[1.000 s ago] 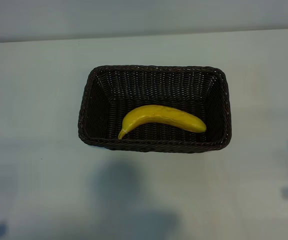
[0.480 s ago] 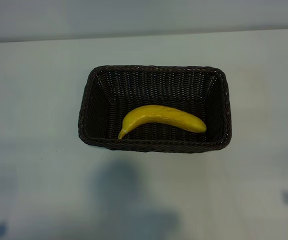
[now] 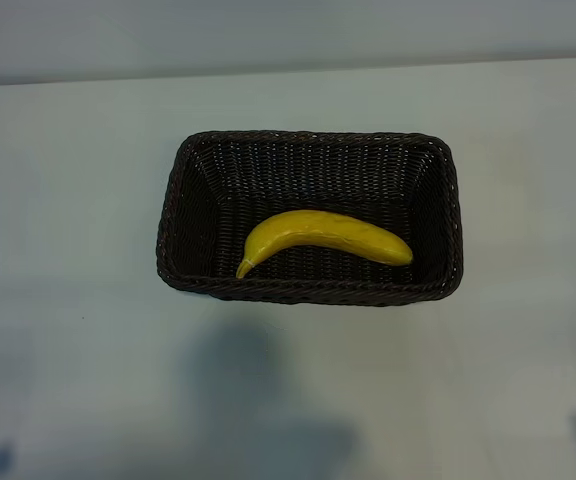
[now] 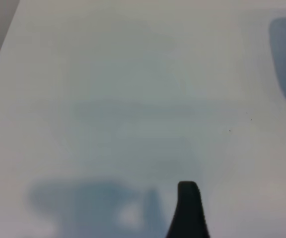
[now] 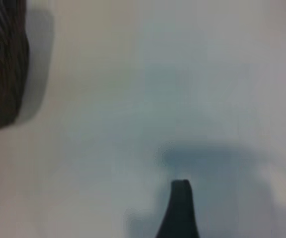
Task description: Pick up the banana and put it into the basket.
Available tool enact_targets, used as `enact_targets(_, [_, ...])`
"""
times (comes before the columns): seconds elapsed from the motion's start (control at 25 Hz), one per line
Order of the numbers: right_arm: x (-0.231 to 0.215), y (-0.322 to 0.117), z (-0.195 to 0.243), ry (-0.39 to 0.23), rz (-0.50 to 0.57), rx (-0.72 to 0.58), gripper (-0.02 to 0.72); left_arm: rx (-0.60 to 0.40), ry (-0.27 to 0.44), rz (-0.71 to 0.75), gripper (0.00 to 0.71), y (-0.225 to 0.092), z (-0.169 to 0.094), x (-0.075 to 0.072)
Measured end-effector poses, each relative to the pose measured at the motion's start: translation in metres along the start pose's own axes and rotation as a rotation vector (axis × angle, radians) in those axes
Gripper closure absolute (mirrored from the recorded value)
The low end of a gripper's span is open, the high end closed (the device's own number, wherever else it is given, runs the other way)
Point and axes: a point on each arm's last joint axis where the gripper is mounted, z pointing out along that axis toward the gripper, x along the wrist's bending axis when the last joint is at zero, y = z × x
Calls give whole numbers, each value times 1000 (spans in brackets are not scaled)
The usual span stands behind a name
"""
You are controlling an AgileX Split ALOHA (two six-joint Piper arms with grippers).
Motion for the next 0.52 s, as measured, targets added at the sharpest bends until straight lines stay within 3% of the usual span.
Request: enact_targets(0.52, [0,-3,-5,1,-2,-35,98,0,0,-2,135,0,0,0])
